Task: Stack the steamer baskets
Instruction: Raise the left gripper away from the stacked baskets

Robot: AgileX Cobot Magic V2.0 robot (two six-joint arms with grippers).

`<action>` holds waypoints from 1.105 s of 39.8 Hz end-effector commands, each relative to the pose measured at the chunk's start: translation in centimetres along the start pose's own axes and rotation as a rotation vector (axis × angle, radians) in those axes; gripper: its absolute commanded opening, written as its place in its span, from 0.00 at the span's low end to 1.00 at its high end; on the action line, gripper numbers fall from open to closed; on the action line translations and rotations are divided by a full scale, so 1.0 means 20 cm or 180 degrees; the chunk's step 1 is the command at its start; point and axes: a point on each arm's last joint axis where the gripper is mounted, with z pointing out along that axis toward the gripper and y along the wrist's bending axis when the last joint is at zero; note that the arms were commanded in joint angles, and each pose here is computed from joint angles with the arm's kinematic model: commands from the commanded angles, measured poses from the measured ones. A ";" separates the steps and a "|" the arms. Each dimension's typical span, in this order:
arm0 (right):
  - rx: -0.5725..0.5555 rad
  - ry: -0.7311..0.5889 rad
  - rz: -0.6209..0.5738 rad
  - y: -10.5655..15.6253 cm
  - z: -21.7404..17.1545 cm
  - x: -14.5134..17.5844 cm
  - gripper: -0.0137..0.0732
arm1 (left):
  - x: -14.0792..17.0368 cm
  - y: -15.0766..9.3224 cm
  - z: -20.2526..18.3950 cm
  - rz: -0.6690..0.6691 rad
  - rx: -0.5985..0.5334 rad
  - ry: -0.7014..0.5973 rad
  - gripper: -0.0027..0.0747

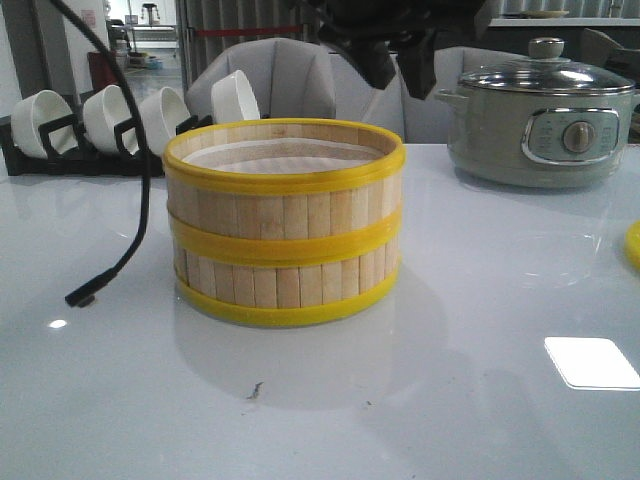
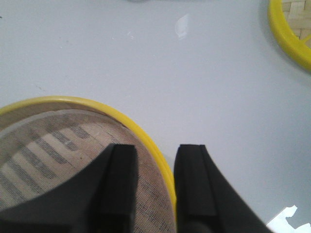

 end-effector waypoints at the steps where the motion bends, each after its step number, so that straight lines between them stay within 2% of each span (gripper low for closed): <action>1: -0.0061 -0.0316 -0.0024 0.02 -0.03 -0.08 0.62 | -0.17 0.07 -0.28 -0.0033 -0.0063 -0.0610 0.13; 3: -0.0061 -0.0316 -0.0024 0.02 -0.03 -0.08 0.62 | -0.18 0.11 -0.34 -0.0073 -0.0104 -0.0694 0.16; 9: -0.0061 -0.0316 -0.0024 0.02 -0.03 -0.08 0.62 | -0.23 0.28 -0.58 -0.0301 -0.0235 -0.0968 0.16; 17: -0.0061 -0.0316 -0.0024 0.02 -0.03 -0.08 0.62 | -0.21 0.57 -0.94 -0.0598 -0.0630 -0.1302 0.16; 23: -0.0061 -0.0316 -0.0024 0.02 -0.03 -0.08 0.62 | -0.10 0.74 -1.18 -0.0844 -0.0939 -0.1521 0.16; 29: -0.0072 -0.0314 -0.0002 0.02 -0.03 -0.08 0.62 | 0.08 0.85 -1.38 -0.1161 -0.1173 -0.1722 0.16; 36: -0.0108 -0.0310 0.0066 0.02 -0.03 -0.08 0.62 | 0.35 0.84 -1.49 -0.1367 -0.1384 -0.1798 0.16; 44: -0.0111 -0.0309 0.0072 0.02 -0.03 -0.08 0.62 | 0.67 0.68 -1.53 -0.1368 -0.1409 -0.1831 0.16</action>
